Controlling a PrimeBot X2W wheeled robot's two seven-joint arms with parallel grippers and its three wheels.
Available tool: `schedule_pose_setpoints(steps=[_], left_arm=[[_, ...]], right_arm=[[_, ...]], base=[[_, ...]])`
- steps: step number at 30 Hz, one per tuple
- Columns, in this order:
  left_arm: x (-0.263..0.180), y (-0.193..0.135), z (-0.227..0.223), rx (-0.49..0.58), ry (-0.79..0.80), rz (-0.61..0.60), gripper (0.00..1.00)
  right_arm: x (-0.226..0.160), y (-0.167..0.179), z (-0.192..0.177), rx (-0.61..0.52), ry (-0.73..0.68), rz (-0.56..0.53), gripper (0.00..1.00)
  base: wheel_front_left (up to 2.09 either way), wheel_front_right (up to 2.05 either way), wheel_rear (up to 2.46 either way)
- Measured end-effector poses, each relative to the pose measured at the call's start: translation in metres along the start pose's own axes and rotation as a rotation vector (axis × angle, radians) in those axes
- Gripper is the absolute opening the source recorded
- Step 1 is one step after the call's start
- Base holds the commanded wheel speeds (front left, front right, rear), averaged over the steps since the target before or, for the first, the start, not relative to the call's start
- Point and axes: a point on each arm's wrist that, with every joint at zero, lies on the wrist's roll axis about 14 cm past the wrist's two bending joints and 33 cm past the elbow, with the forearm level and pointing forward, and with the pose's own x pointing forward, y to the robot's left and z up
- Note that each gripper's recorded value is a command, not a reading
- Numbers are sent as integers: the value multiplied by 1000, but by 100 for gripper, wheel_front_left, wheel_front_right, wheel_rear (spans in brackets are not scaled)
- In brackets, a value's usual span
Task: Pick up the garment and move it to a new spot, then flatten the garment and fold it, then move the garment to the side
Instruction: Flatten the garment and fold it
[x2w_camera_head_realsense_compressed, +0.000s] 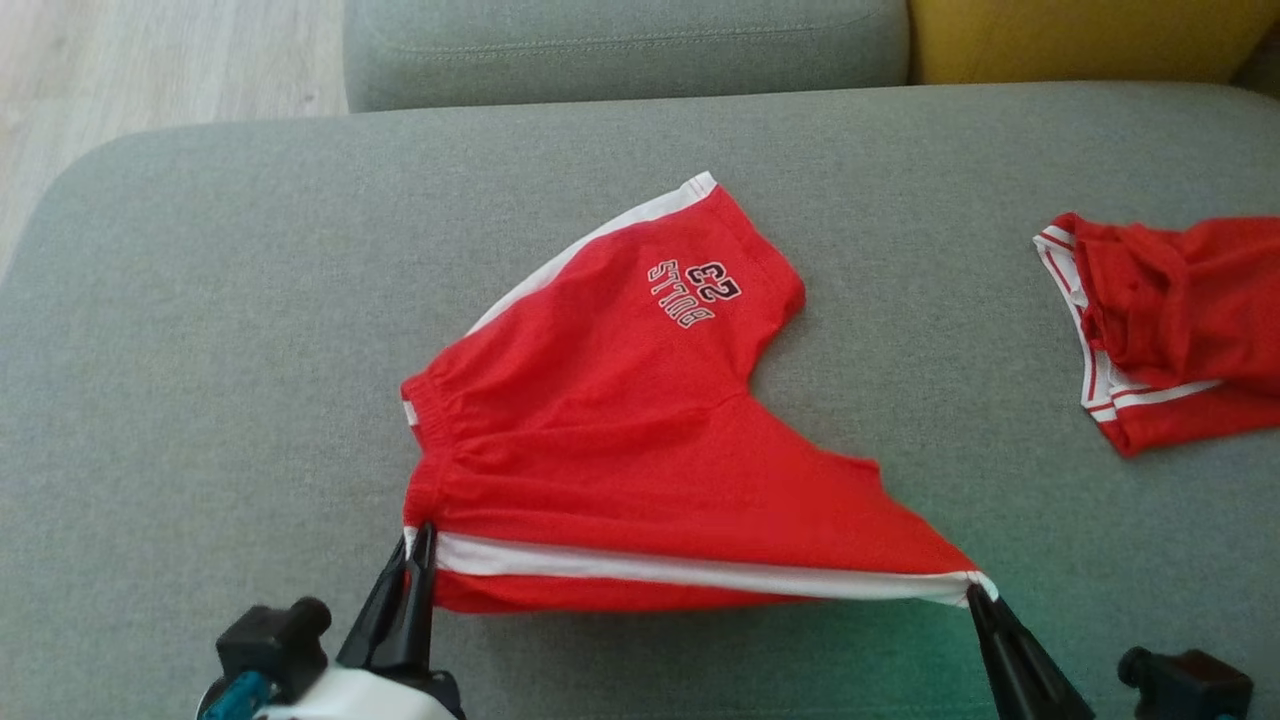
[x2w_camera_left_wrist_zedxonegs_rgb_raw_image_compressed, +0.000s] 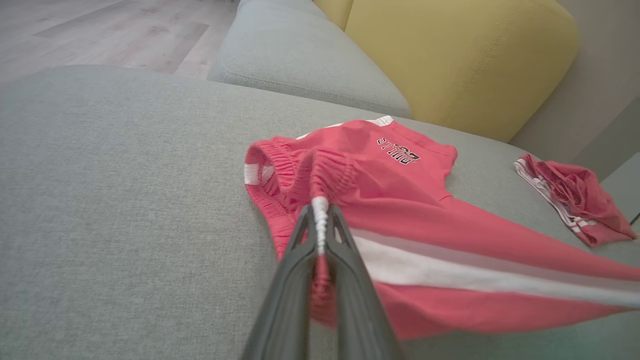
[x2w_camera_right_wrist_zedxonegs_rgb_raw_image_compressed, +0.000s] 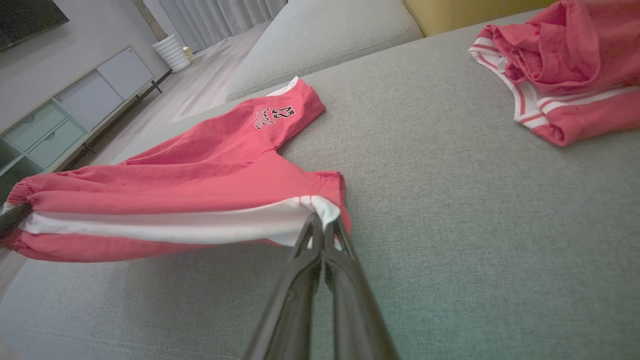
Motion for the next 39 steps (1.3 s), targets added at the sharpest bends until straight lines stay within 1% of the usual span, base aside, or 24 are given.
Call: schedule_pose_setpoints(steps=[2, 5, 7, 11, 14, 17, 20, 25, 29, 33, 35, 39], left_arm=[[-1, 0, 1, -7, 3, 3, 0], [-1, 0, 3, -49, 5, 7, 0], [-1, 0, 3, -52, 12, 3, 0], [10, 1, 1, -71, 35, -11, 0], [30, 6, 7, -87, 33, -11, 0], [52, 11, 13, -100, 26, -15, 0], [73, 15, 15, -119, 27, -15, 0], [104, 27, 9, -155, 52, 3, 0], [124, 35, 7, -188, 56, 17, 0], [139, 49, 9, -191, 33, 44, 0], [144, 56, 11, -191, 18, 59, 0], [148, 66, 2, -199, 29, 85, 0]], right_arm=[[0, 0, 2, 4, -5, 0, 0], [1, -2, 3, 2, -7, -3, 0], [3, -5, 3, -1, -1, -10, 0], [25, -8, 19, -32, -33, -5, 0], [55, -1, 41, -61, -78, 29, 0], [90, 10, 59, -111, -96, 88, 0], [126, 17, 71, -183, -79, 142, 0], [183, 23, 86, -253, -55, 205, 0], [226, 36, 92, -295, -26, 257, 0], [265, 41, 91, -307, 6, 279, 0], [281, 43, 90, -316, 10, 287, 0], [304, 55, 77, -331, 45, 322, 0]], base=[[0, 0, 0], [0, 0, 0], [0, 0, 0], [0, 0, 0], [0, 0, 0], [0, 0, 0], [0, 0, 0], [0, 0, 0], [0, 0, 0], [0, 0, 0], [0, 0, 0], [0, 0, 0]])
